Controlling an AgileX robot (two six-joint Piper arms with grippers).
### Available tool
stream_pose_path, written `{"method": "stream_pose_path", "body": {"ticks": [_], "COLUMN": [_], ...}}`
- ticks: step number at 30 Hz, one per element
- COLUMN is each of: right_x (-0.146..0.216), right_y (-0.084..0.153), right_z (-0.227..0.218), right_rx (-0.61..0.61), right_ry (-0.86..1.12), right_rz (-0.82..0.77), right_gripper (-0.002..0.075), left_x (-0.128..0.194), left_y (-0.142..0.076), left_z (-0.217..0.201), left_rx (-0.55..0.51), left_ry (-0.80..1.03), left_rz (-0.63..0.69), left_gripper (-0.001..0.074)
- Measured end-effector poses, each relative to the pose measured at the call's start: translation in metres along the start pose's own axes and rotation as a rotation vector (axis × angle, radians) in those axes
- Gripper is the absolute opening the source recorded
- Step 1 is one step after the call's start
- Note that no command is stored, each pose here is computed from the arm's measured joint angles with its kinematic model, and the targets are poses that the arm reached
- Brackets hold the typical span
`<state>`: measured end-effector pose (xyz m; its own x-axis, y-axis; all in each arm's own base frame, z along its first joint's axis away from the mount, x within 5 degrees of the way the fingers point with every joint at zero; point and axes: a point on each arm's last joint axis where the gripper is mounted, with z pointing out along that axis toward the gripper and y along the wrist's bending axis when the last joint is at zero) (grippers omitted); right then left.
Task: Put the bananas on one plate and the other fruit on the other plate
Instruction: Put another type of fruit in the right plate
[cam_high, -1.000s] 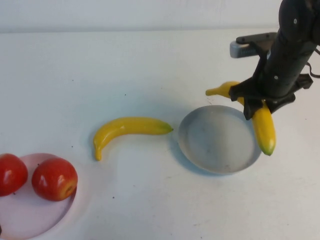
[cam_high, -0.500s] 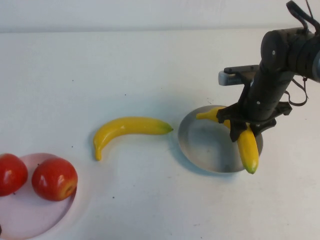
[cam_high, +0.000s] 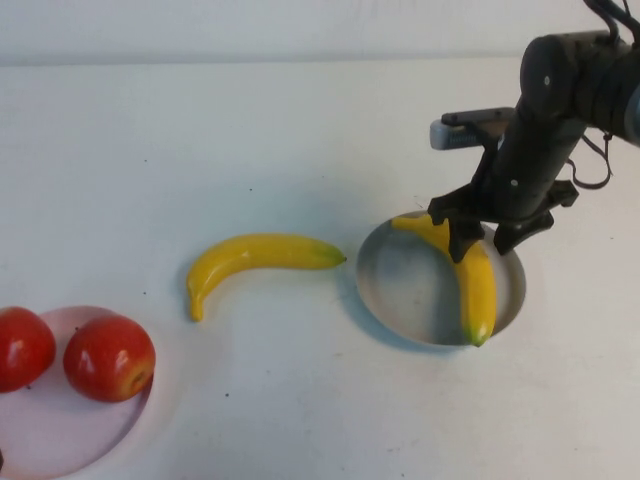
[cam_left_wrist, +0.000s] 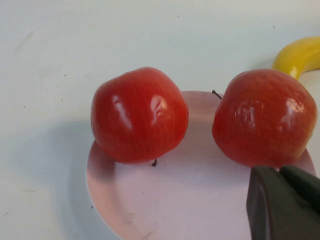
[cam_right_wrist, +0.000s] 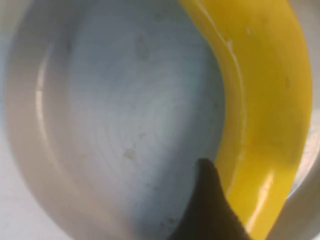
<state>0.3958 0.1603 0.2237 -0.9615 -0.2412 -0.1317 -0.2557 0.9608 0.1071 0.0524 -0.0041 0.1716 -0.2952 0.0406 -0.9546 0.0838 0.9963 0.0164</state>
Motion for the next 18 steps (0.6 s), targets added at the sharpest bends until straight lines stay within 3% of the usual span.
{"method": "stream_pose_path", "body": {"ticks": [3,7,12,18], "right_x": [-0.009,-0.018,-0.016,-0.01], "right_y": [0.005,0.022,0.065,0.116], "right_z": [-0.019,-0.042,-0.053,-0.039], "right_rx": [-0.023,-0.136,-0.265,-0.245], "right_ry": [-0.043,-0.129,-0.23,-0.348], "right_rz": [-0.063,-0.267,-0.703,-1.225], "right_gripper": [0.0423,0.0423,0.0424,0.0424], "left_x": [0.0,0.0,0.0,0.0], "left_y": [0.0,0.0,0.0,0.0], "left_z": [0.0,0.0,0.0,0.0], "left_rx": [0.0,0.0,0.0,0.0], "left_ry": [0.0,0.0,0.0,0.0], "left_rz": [0.0,0.0,0.0,0.0], "left_gripper": [0.0002,0.0002,0.0002,0.0002]}}
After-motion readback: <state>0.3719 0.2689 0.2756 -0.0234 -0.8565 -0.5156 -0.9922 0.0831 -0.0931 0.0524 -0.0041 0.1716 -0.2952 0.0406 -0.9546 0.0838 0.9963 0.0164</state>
